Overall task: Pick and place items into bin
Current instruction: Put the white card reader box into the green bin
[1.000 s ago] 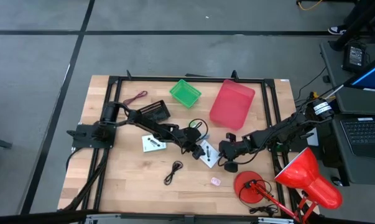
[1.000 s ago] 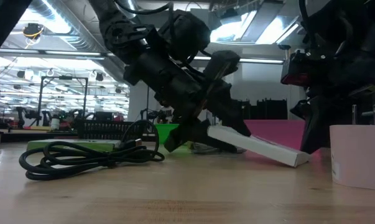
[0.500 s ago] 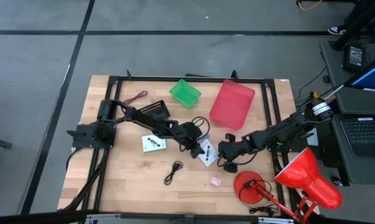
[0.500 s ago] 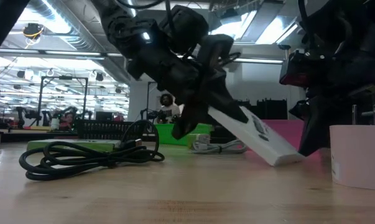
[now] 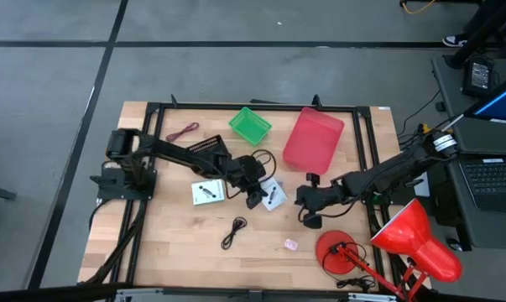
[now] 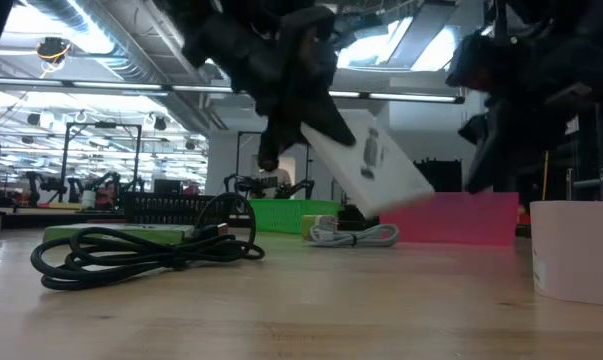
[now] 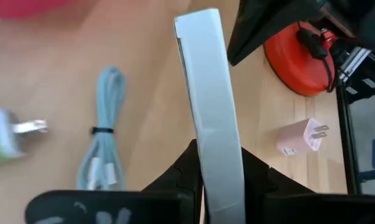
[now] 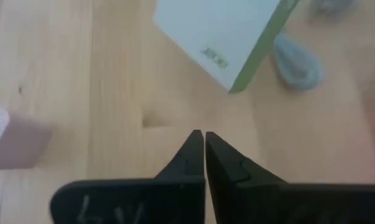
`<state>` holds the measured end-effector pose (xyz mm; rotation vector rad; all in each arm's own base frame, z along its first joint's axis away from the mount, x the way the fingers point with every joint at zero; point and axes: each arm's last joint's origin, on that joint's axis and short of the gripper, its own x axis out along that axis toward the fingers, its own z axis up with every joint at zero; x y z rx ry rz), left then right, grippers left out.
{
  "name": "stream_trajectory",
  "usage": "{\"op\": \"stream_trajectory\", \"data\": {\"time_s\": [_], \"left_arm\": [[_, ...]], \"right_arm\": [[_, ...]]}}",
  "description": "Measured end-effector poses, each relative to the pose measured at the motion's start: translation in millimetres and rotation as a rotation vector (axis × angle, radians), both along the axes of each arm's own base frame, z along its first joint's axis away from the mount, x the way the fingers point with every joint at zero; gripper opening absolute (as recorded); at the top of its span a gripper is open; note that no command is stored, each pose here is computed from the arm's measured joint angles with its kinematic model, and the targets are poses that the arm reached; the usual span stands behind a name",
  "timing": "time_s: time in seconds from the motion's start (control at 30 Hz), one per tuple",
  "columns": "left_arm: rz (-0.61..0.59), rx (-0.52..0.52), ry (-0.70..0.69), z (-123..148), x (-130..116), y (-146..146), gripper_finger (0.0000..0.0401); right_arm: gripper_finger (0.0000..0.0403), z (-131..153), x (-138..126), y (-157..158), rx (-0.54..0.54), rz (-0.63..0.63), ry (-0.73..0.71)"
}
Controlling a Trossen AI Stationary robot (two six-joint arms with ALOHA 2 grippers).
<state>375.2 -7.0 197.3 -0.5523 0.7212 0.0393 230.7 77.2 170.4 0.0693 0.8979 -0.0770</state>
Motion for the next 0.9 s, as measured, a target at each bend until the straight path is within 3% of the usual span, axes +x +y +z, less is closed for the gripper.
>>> {"op": "stream_trajectory", "data": {"time_s": [0.17,0.5,0.7,0.9], "left_arm": [[0.022,0.065,-0.019,29,-17,22,0.0047],[0.045,0.299,-0.13,82,-52,57,0.0047],[0.077,0.349,-0.089,96,-75,77,0.0047],[0.102,0.373,-0.077,96,-83,100,0.0047]], "right_arm": [[0.0,23,-5,-3,-0.014,0.019,-0.08],[0.0,51,-21,-15,-0.115,-0.033,-0.236],[0.0,65,-27,-18,-0.137,-0.042,-0.316],[0.0,60,-22,-18,-0.178,-0.041,-0.431]]}}
